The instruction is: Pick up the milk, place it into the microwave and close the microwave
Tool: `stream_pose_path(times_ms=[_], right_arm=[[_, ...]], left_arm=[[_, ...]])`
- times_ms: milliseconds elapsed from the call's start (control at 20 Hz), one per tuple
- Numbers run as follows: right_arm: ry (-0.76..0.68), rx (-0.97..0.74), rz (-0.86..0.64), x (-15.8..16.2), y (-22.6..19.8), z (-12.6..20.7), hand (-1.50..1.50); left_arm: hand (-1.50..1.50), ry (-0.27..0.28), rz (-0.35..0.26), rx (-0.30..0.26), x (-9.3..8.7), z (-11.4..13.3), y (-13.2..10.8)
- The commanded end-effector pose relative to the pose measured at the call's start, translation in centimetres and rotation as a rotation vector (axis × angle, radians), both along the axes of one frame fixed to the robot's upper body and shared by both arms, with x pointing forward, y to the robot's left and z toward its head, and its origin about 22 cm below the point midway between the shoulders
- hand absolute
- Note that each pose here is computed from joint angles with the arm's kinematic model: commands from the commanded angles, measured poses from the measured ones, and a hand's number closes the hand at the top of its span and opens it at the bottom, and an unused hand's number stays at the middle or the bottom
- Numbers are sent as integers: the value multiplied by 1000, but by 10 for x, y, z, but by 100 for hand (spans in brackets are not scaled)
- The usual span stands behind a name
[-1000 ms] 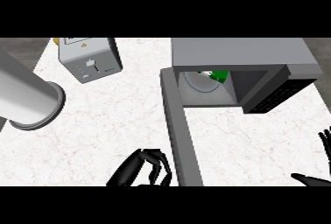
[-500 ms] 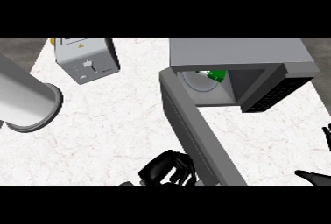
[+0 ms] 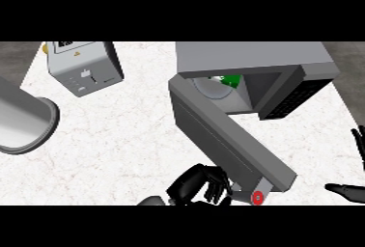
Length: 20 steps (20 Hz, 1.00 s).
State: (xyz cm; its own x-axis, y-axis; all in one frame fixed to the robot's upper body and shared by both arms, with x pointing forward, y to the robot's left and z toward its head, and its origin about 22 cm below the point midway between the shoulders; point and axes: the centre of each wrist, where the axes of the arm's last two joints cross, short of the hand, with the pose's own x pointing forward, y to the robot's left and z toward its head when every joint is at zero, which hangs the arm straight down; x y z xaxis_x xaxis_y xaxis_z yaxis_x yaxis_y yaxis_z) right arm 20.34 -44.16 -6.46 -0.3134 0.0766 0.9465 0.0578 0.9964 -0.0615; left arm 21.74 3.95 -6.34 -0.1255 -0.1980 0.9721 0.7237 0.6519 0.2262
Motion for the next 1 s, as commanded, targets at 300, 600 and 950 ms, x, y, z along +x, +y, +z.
stream_pose_path(times_ms=[300,600,950], right_arm=[[-106,70,176,28,18,24,-150],[-104,58,238,44,29,41,-150],[-127,20,318,62,26,74,-150]], left_arm=[[150,-80,71,-70,20,35,-34],[150,-103,157,-93,52,59,-39],[150,-225,210,-133,84,91,-49]])
